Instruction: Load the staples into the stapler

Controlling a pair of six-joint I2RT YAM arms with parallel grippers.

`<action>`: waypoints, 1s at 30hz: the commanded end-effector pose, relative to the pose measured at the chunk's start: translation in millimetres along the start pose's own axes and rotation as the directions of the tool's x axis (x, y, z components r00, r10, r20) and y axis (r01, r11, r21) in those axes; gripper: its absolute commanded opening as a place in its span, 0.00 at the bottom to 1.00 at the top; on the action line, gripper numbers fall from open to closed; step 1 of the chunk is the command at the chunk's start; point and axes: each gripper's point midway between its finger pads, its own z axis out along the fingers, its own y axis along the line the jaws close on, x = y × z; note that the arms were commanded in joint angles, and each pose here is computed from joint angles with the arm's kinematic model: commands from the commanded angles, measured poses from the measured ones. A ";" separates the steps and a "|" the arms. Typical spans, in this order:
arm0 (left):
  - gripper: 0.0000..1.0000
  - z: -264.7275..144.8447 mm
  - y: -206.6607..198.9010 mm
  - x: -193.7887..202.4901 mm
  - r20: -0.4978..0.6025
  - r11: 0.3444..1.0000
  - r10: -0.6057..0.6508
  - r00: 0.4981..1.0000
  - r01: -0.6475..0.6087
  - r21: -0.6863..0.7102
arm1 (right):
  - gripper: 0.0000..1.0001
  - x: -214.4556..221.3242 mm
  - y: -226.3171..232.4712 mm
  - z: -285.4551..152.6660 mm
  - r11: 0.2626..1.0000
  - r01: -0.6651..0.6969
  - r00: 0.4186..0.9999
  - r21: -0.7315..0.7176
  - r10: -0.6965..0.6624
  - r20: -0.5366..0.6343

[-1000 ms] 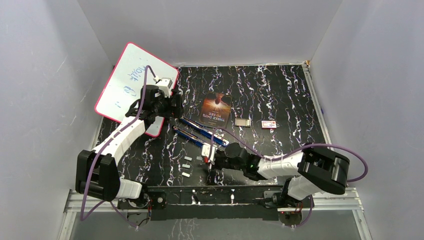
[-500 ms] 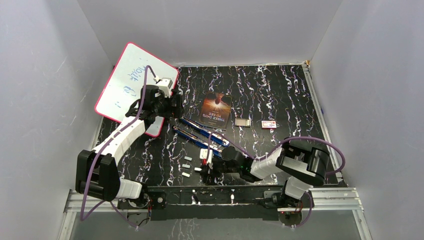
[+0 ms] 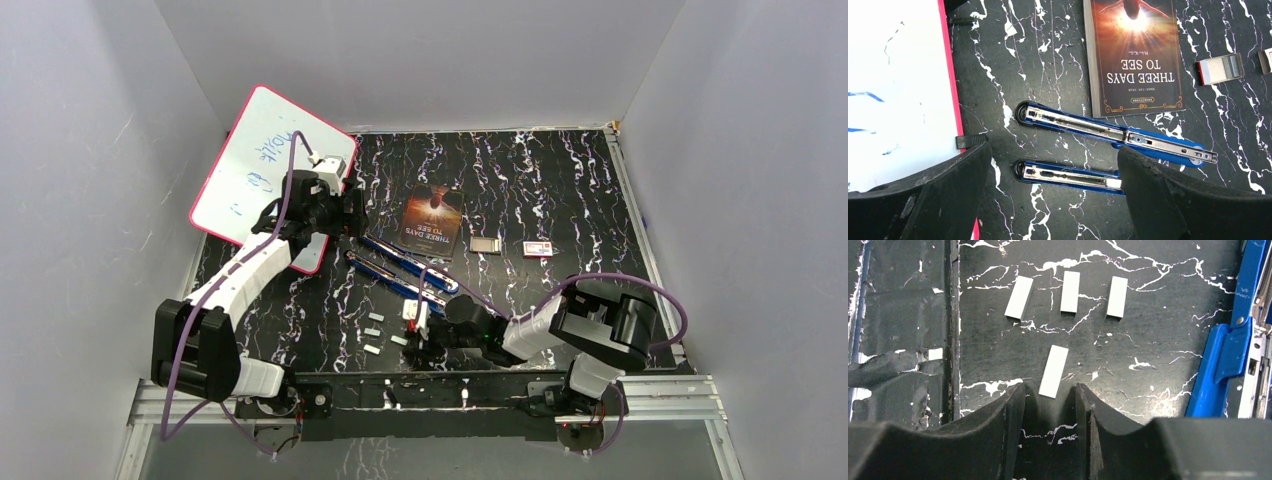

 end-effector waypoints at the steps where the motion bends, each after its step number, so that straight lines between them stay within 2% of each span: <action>1: 0.96 -0.6 -4.2 -3.9 0.010 1.000 0.010 1.000 -0.011 0.015 | 0.51 -7.3 -2.2 -0.9 1.000 0.001 0.999 0.019 -0.002 0.040; 16: 0.96 0.7 -5.5 -3.1 0.007 1.000 0.014 1.000 -0.014 0.017 | 0.49 10.0 -5.1 1.6 0.982 -0.172 0.985 0.077 0.170 0.028; 22: 0.96 0.6 -5.0 -3.5 0.007 1.000 0.018 1.000 -0.018 0.013 | 0.47 24.8 -4.6 -7.6 0.976 -0.189 0.982 0.105 0.190 -0.002; 30: 0.96 0.4 -4.8 -4.5 0.009 1.000 0.023 1.000 -0.023 0.009 | 0.47 38.4 -2.1 -8.1 0.986 -0.140 0.986 0.090 0.147 -0.077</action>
